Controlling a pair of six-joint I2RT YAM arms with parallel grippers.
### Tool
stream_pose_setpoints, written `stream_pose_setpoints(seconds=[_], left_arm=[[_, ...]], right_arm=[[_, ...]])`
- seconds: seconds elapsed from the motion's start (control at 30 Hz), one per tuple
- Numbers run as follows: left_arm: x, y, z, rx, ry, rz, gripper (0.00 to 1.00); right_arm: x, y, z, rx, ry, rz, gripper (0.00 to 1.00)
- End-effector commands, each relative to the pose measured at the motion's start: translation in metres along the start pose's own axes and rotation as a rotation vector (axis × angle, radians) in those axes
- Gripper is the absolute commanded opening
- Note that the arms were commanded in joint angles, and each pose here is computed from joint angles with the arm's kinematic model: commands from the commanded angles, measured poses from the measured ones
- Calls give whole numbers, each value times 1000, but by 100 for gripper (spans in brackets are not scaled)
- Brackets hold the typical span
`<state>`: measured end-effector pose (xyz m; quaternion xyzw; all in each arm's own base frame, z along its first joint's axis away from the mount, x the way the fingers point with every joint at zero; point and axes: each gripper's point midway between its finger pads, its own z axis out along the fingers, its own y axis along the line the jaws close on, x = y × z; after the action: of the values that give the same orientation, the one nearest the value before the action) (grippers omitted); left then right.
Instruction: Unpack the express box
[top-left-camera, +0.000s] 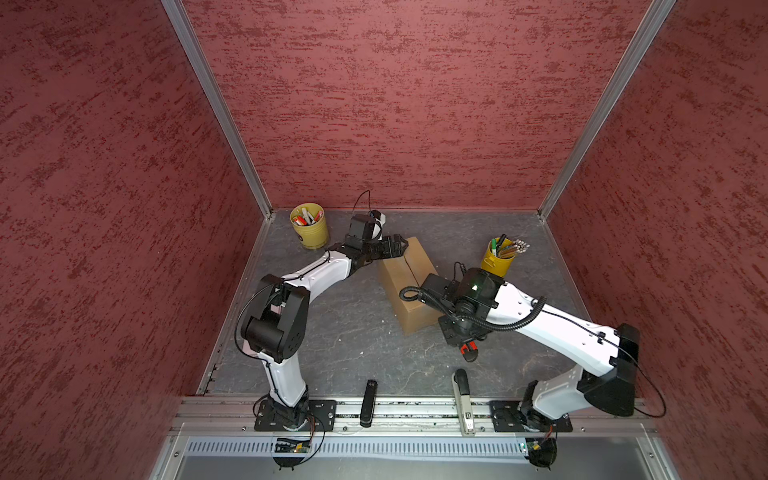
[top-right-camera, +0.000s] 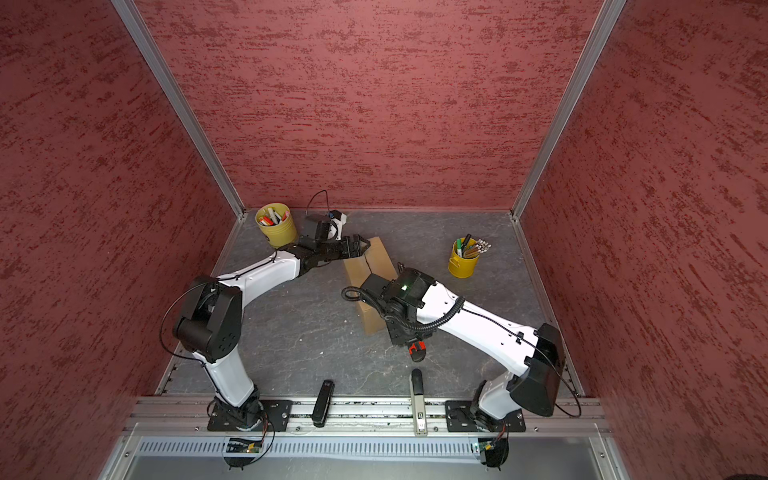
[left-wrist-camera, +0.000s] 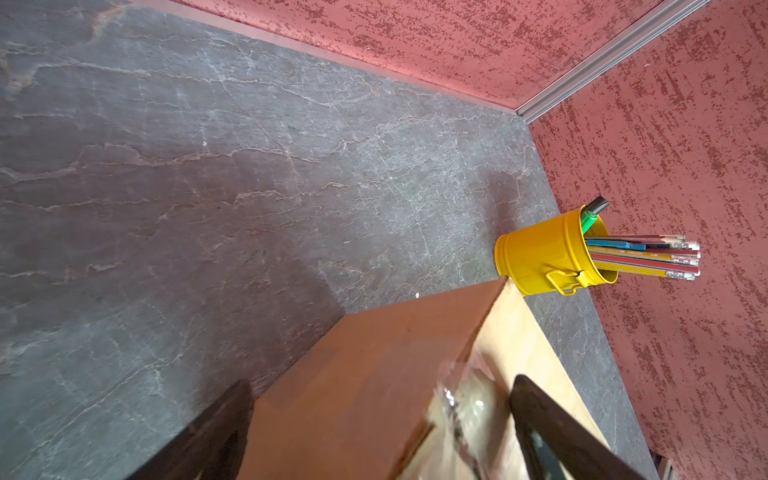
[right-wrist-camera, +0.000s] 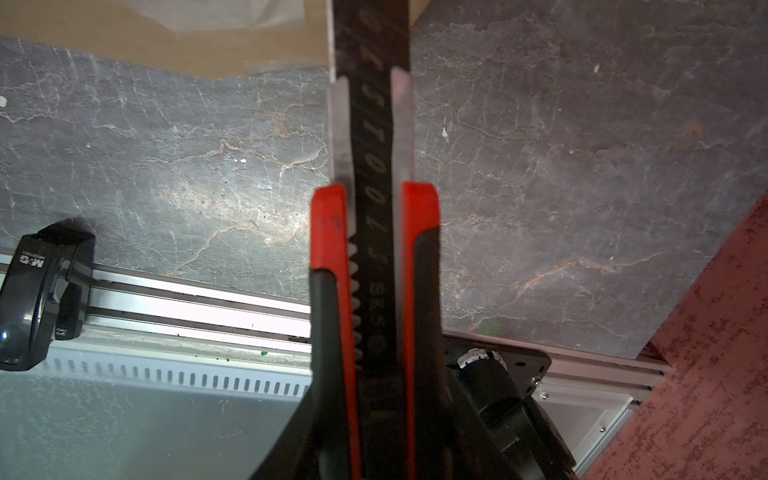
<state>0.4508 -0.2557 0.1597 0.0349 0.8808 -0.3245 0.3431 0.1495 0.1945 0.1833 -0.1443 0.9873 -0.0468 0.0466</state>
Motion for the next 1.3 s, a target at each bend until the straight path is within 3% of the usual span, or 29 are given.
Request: stream_pose_setpoints(seconds=[0.0, 0.5, 1.27], left_arm=[[11, 0, -1, 10, 45, -25, 96], [-21, -11, -15, 67, 19, -55, 97], [-9, -3, -1, 66, 58, -77, 97]], right_arm=[[-18, 7, -6, -35, -122, -12, 0], [-15, 2, 7, -50, -191, 12, 0], [-27, 7, 15, -32, -224, -51, 0]])
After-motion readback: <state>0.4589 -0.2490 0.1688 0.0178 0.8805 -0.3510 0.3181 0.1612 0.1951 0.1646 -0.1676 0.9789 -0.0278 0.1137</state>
